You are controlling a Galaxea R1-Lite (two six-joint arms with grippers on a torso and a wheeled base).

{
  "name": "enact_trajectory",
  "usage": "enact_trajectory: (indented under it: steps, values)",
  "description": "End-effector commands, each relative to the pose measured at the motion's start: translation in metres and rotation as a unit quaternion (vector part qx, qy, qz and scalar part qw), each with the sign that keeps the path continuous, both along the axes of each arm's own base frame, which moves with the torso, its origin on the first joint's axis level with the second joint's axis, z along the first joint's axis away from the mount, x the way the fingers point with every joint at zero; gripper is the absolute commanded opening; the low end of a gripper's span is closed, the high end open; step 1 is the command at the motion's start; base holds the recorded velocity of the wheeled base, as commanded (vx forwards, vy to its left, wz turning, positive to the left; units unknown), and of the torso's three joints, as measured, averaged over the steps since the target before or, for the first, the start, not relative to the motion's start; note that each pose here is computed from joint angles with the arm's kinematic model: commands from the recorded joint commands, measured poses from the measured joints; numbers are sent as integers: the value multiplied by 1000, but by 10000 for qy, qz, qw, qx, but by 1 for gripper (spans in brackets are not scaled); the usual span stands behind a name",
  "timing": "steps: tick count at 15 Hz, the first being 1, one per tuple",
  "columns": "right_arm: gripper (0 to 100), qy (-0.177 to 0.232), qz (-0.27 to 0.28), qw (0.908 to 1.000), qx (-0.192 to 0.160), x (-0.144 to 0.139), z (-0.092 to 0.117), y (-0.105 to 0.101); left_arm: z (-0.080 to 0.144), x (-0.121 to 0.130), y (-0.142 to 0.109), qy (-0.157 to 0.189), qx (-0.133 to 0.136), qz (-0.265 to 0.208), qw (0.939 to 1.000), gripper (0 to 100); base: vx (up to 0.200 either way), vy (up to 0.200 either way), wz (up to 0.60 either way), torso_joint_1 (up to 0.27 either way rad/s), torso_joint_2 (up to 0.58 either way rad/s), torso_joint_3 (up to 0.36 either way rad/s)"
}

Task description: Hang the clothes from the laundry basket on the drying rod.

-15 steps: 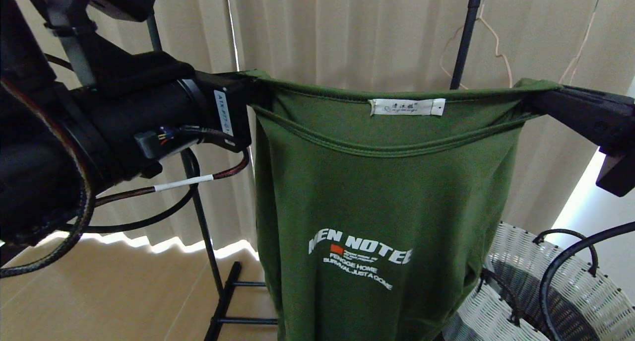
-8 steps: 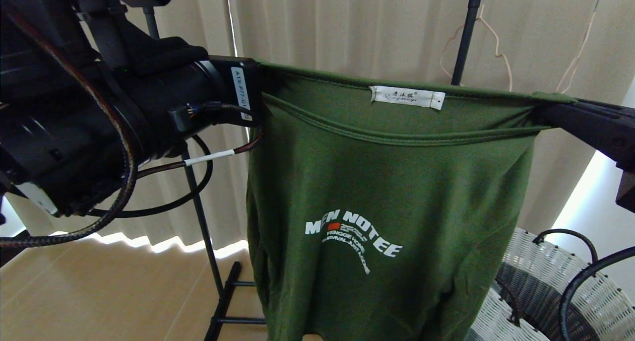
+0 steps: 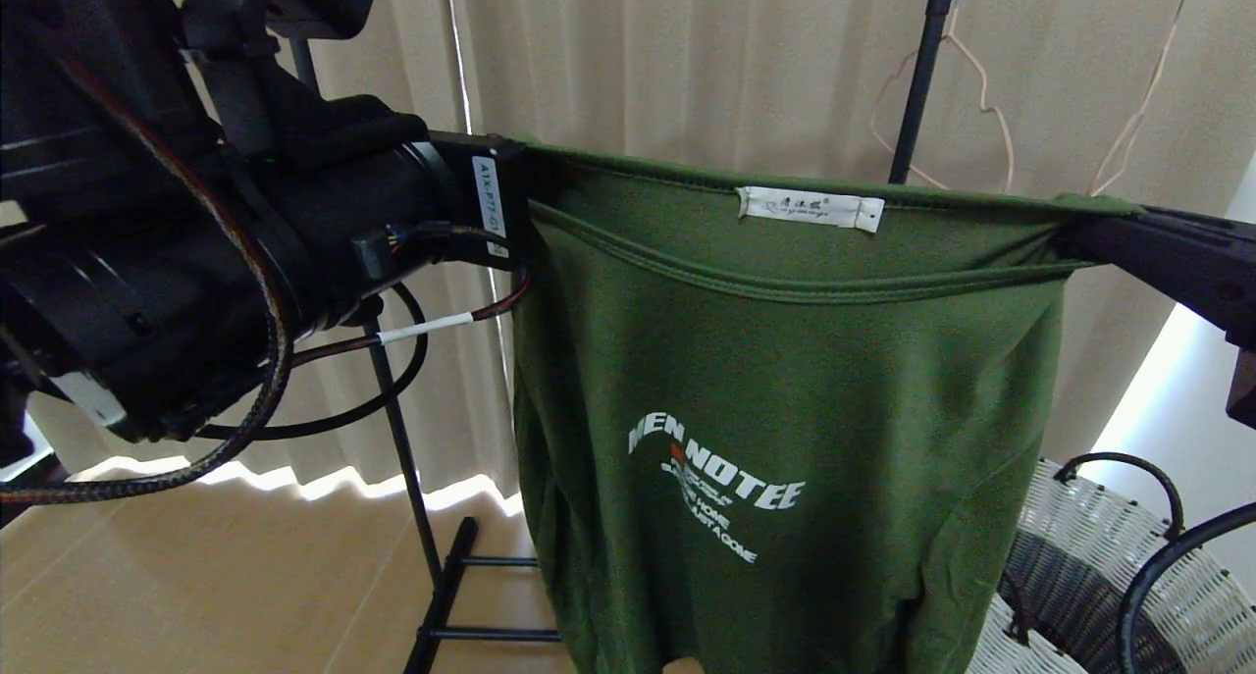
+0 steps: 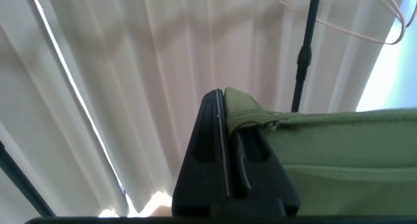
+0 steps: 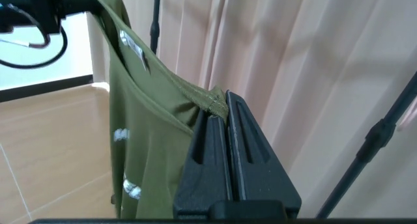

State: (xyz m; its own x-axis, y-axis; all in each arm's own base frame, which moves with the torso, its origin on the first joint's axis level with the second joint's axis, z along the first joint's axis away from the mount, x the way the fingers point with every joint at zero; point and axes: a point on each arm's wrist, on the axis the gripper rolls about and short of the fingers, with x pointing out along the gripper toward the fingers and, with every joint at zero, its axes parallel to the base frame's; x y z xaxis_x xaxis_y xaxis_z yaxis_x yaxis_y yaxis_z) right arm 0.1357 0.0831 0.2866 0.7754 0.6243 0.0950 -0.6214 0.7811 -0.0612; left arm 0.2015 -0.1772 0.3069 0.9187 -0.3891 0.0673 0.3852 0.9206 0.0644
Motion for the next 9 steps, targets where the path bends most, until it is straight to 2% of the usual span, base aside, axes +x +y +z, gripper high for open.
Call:
enact_trajectory:
  steps: [1, 2, 3, 9]
  values:
    - [0, -23, 4, 10000, 11, -1, 1, -1, -2, 0, 0, 27, 24, -2, 10000, 0, 0, 0, 0, 0, 0, 0]
    - [0, -10, 4, 10000, 4, -1, 0, -1, -3, 0, 0, 33, 29, -2, 10000, 0, 0, 0, 0, 0, 0, 0]
    - [100, -10, 4, 10000, 4, -1, 0, -1, -3, 0, 0, 33, 29, -2, 10000, 0, 0, 0, 0, 0, 0, 0]
    - [100, 8, 20, 10000, 1, -8, -6, -5, -6, 4, -2, 74, 64, 51, 9999, 0, 0, 0, 0, 0, 0, 0]
